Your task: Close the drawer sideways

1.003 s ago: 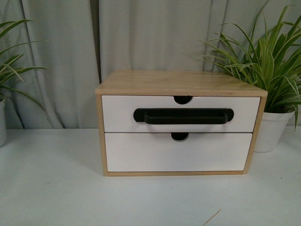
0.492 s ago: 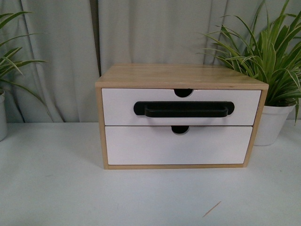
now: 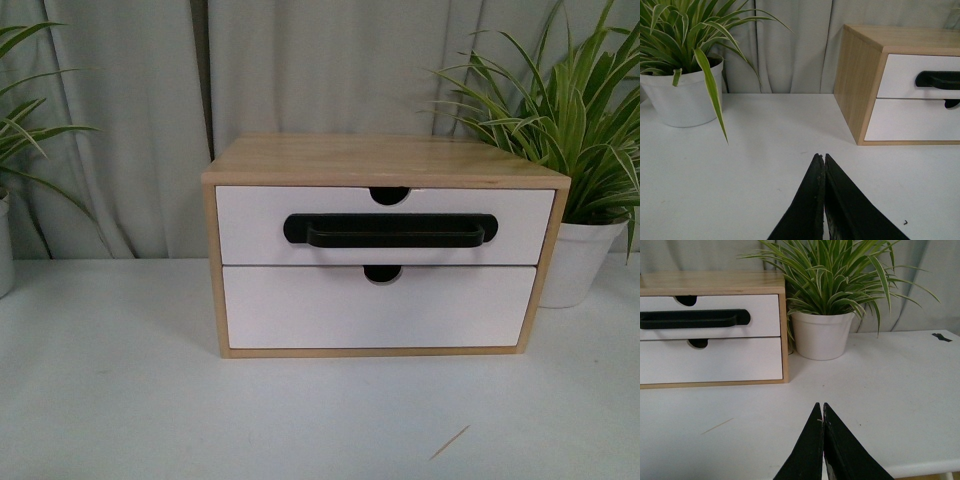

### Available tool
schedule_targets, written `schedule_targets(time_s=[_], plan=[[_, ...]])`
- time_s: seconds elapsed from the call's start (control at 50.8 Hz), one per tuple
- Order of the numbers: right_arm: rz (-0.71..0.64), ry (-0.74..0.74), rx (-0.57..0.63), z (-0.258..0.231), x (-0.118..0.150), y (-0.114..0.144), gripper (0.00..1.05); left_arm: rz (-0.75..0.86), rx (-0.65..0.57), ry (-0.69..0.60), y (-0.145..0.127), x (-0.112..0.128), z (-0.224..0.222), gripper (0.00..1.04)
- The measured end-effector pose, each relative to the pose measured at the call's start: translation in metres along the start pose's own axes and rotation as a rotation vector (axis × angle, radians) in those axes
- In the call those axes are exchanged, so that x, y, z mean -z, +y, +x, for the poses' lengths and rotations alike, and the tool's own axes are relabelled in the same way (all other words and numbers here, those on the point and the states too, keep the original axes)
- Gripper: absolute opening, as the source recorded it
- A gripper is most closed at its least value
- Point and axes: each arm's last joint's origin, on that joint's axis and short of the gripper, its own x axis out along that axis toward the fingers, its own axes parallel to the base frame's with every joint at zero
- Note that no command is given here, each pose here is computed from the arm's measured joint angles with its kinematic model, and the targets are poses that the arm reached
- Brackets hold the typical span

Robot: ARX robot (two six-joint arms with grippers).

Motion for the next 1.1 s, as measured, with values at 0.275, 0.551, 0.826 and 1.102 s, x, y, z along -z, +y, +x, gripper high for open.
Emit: schedule_targets(time_s=[0.275,0.551,0.826,1.102], plan=[[0.0,0.0,0.0,0.0,0.0,0.0,0.01,0.0,0.001,0.011,0.0,0.003,-0.012,0.04],[0.0,0.0,0.0,0.0,0.0,0.0,0.01,0.001,0.001,0.005,0.0,0.003,-0.012,0.04],[0.0,0.0,0.0,0.0,0.0,0.0,0.31,0.0,0.001,0.005,0.0,0.003,-0.012,0.37],[0.0,0.0,0.0,0.0,0.0,0.0,0.87,0.0,0.001,0.005,0.0,0.003,-0.012,0.94]])
